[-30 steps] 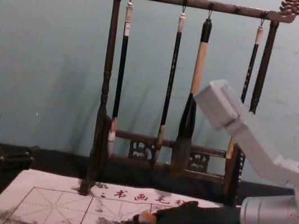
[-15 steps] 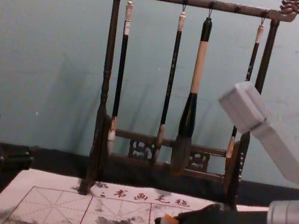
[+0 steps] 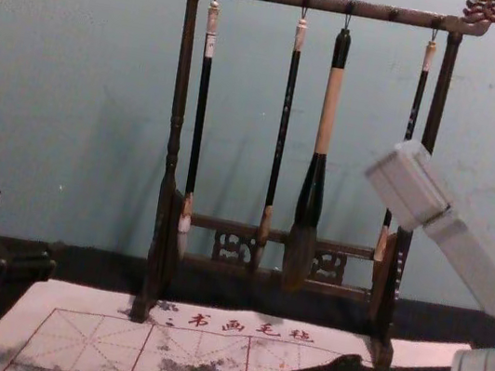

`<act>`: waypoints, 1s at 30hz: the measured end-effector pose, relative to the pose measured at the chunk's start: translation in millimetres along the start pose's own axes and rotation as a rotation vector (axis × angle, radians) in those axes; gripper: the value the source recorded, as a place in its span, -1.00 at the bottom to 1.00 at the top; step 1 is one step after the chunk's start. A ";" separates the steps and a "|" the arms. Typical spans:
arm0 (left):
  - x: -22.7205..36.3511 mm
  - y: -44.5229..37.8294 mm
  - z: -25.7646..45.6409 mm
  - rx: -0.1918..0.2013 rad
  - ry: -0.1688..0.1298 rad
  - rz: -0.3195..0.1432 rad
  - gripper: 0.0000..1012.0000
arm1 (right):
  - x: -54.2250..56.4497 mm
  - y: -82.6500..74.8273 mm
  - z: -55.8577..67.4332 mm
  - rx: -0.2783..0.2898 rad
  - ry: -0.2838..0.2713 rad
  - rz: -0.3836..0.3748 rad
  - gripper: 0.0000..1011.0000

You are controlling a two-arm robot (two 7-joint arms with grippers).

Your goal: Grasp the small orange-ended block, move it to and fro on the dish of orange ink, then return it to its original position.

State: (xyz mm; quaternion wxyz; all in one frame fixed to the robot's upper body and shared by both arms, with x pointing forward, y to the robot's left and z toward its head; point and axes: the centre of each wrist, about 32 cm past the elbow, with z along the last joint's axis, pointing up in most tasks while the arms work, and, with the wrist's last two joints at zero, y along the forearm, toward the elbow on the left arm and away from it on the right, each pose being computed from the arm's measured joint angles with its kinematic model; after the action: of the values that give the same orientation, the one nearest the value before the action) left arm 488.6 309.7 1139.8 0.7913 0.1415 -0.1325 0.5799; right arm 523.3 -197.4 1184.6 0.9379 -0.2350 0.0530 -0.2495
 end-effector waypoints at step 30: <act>0.0 0.0 0.0 0.000 0.000 0.000 0.98 | 1.7 31.4 12.2 0.010 0.010 0.003 -0.79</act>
State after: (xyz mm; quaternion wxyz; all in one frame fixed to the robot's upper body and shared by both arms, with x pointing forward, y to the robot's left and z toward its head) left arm 488.6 309.6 1139.8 0.7913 0.1415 -0.1325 0.5799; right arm 541.4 -169.2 1180.8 0.9391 -0.2291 0.0570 -0.2498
